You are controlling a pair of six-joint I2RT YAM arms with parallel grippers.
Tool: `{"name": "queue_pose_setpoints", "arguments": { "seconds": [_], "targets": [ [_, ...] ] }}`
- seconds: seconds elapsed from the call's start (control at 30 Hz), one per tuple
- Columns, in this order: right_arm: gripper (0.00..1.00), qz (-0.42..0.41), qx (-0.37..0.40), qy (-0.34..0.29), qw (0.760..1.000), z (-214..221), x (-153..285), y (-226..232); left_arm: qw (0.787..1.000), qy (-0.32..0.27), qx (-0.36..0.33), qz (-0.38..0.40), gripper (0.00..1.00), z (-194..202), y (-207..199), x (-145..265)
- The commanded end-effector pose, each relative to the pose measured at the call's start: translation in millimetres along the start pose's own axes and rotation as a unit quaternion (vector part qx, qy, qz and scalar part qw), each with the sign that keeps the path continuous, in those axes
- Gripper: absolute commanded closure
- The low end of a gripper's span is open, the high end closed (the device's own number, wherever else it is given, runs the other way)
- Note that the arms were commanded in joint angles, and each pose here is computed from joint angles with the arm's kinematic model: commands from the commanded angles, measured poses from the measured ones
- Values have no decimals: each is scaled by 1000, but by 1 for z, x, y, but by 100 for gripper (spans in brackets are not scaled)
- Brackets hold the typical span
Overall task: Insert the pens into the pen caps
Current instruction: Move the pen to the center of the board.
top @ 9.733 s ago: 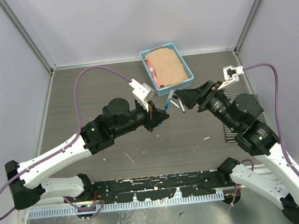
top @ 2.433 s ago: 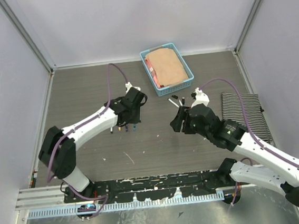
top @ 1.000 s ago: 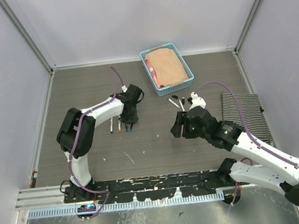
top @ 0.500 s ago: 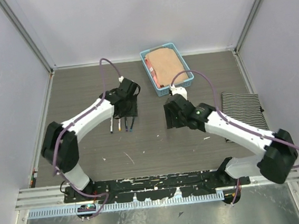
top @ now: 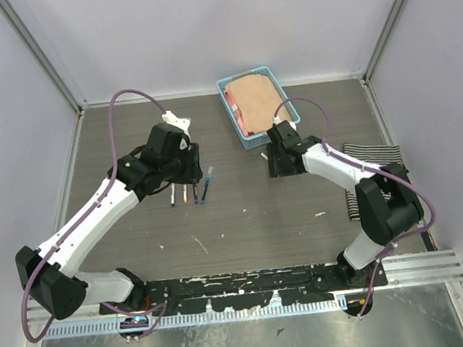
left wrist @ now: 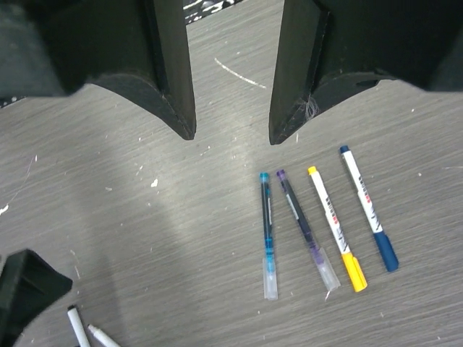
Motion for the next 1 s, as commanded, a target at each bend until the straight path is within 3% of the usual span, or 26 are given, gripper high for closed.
{"name": "queue_pose_setpoints", "arguments": {
  "seconds": [0.0, 0.3, 0.97],
  "targets": [
    [45, -58, 35, -54, 996, -43, -3, 31, 999, 19, -32, 2, 48, 16, 7, 10],
    [46, -63, 130, -63, 988, -65, -43, 37, 999, 8, -44, -13, 48, 16, 16, 22],
    [56, -62, 165, -32, 984, -65, -83, 31, 998, 9, -58, -35, 47, 18, 25, 22]
  ]
}}
Point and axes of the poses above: each gripper's point midway between its finger pads, its own x axis back along the fingers, its own y axis along the line the jaws close on, z = x × y, the point moved 2 cm from there along x, back along the fingers, and after that the axes turned 3 degrees about -x, right-handed, at the moved point
